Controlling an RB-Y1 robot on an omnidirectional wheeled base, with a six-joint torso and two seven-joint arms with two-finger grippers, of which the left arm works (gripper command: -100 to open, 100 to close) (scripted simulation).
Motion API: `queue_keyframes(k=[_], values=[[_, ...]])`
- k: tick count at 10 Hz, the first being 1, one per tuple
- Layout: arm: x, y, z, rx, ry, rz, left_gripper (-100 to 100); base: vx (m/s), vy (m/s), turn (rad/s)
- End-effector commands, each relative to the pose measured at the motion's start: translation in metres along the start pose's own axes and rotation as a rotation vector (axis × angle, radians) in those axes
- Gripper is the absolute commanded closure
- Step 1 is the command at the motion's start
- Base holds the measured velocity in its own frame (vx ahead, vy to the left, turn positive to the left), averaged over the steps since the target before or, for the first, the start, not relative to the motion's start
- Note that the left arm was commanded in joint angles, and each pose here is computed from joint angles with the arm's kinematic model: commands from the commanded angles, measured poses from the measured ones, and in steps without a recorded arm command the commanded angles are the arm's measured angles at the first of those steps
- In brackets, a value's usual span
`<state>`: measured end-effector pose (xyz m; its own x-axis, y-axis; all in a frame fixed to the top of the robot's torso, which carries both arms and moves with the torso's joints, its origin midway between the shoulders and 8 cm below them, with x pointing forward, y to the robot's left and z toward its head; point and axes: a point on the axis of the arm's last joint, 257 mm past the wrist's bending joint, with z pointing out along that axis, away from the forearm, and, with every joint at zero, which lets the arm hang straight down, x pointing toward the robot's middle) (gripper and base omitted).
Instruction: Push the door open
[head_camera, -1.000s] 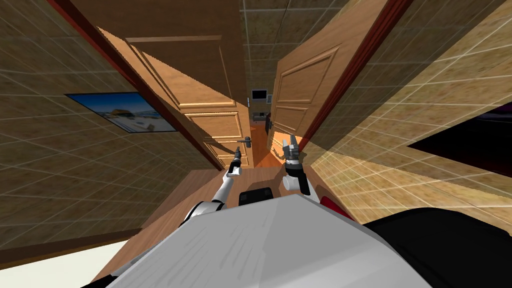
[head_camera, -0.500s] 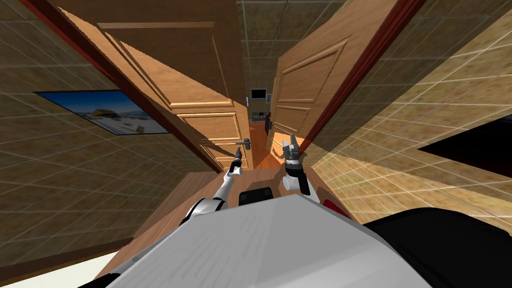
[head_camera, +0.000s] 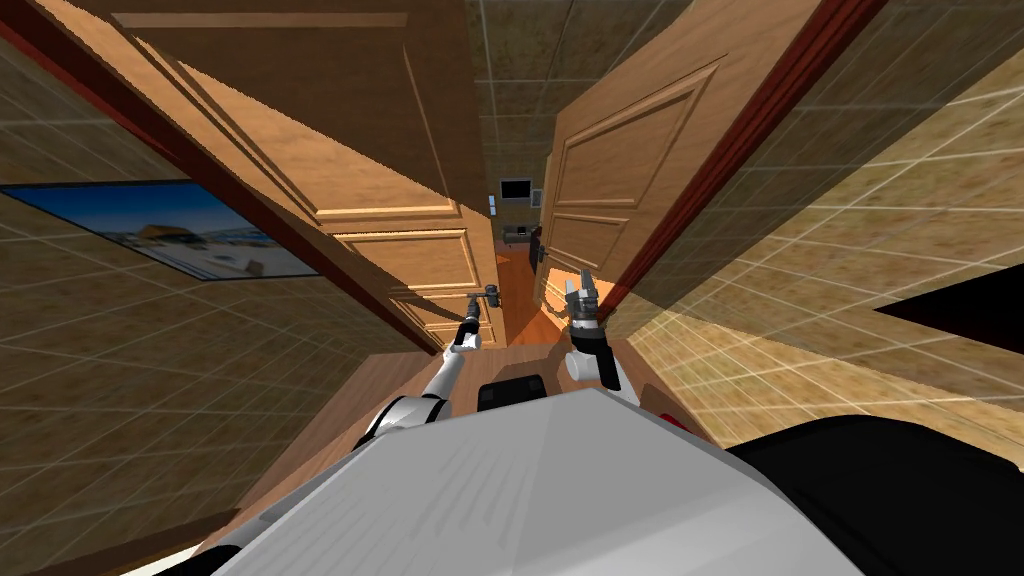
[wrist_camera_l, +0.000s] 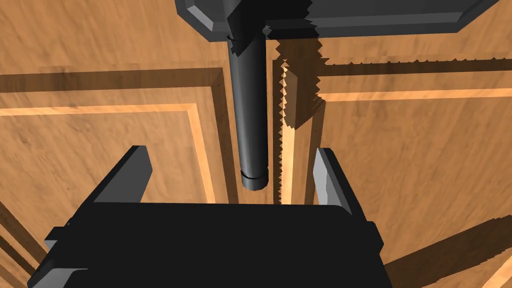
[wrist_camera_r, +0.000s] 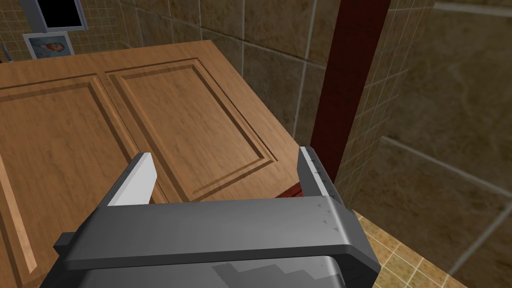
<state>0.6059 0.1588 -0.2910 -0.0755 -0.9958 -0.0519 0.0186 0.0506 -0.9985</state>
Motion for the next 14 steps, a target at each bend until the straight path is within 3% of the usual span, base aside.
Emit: queue_keyframes(k=[1, 4, 5, 6, 11, 12, 14], values=[[0.001, 0.000, 0.0001, -0.003, -0.001, -0.005, -100, 0.215, -0.029, -0.022], [0.020, 0.000, -0.0008, -0.007, 0.007, -0.043, -100, 0.193, -0.021, -0.018], [0.016, 0.002, 0.0002, -0.007, 0.005, -0.034, -100, 0.074, 0.002, 0.000], [0.016, 0.002, 0.0002, -0.007, 0.005, -0.034, 100, -0.015, -0.004, 0.004], [0.016, 0.002, 0.0002, -0.007, 0.005, -0.034, 100, -0.011, 0.001, -0.002], [0.001, 0.003, 0.0008, -0.009, -0.014, -0.024, 100, 0.075, -0.066, 0.024], [-0.014, 0.004, 0.0014, -0.009, -0.034, -0.015, 100, 0.164, -0.089, 0.051]])
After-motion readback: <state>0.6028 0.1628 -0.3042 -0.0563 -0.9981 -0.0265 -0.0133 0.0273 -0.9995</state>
